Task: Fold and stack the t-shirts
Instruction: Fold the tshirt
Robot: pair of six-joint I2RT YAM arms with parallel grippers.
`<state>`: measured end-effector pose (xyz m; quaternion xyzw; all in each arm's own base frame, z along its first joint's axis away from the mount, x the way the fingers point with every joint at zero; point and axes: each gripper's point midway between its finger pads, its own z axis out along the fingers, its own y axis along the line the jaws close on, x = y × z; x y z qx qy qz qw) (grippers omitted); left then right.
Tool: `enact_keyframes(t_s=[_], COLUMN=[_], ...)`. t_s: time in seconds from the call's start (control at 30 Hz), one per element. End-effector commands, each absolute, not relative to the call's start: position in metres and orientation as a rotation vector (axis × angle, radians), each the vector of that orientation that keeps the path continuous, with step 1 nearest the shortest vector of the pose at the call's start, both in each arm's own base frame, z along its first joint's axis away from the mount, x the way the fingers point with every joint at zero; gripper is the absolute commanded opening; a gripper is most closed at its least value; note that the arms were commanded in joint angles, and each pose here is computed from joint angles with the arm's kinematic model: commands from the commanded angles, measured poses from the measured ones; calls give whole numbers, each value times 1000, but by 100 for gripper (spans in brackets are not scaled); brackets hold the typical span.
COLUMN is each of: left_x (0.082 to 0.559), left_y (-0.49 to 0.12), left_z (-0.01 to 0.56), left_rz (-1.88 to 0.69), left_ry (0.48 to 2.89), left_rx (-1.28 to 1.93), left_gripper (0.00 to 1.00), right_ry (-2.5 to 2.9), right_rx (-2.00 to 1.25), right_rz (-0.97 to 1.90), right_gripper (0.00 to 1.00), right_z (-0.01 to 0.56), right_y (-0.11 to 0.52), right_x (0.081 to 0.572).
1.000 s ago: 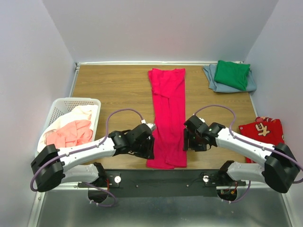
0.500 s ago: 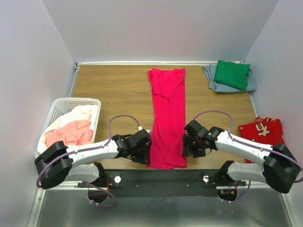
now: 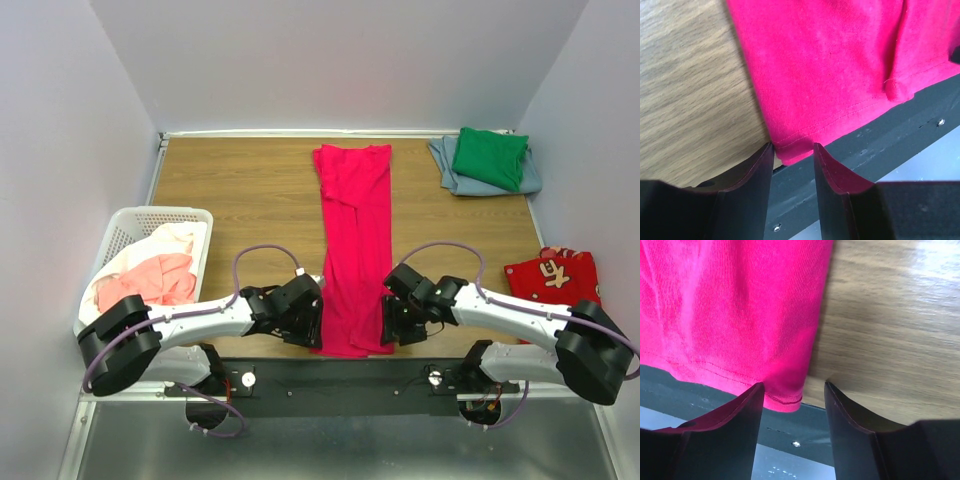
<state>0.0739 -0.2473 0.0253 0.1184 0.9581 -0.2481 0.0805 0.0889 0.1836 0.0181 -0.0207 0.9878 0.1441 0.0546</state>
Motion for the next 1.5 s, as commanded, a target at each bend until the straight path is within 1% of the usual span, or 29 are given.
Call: enact_keyframes(t_s=[0.0,0.27,0.37,0.4,0.43,0.47,0.5,0.53,0.67,0.83,1.0,1.03,1.17,1.2,1.4,1.47], left_x=[76,74,73,74,74,74,74,74,74,72,74,76,92,95,133,147], left_y=[-251,-250,-248,-247,-246,-245,-244,-243,-240,-241,-253,-253,-254,-258,-275,-274], left_z=[21,19,17,17,16,16,16,16,20,32,54,56,67,73,99,103], left_rz=[-743,-744,-737,-734,-722,-717,-711,-703,-694,-748,-828,-810,-741,-750,-655,-578], left_ry=[2855,2865,2871,2870,2874,2874,2874,2875,2869,2840,2775,2759,2699,2688,2562,2534], left_rx=[346,347,330,326,324,321,321,324,316,288,306,308,280,284,248,239], left_gripper=[46,46,43,40,26,18,10,0,0,0,0,0,0,0,0,0], right_ry=[3023,3037,3041,3043,3046,3049,3048,3040,3044,3044,2997,2989,2925,2888,2754,2722], right_rx=[-52,-60,-56,-56,-51,-44,-42,-30,10,36,22,15,-1,-6,-50,-67], right_rz=[467,469,473,475,472,468,472,480,481,478,540,546,522,537,368,313], right_gripper=[57,50,36,21,12,4,1,1,1,1,1,1,1,1,1,1], right_z=[14,8,5,5,4,3,4,6,6,9,22,25,40,51,71,76], right_y=[187,190,190,190,190,189,189,189,182,174,182,183,189,195,195,198], right_x=[80,74,72,72,71,70,69,69,63,57,63,64,80,89,130,144])
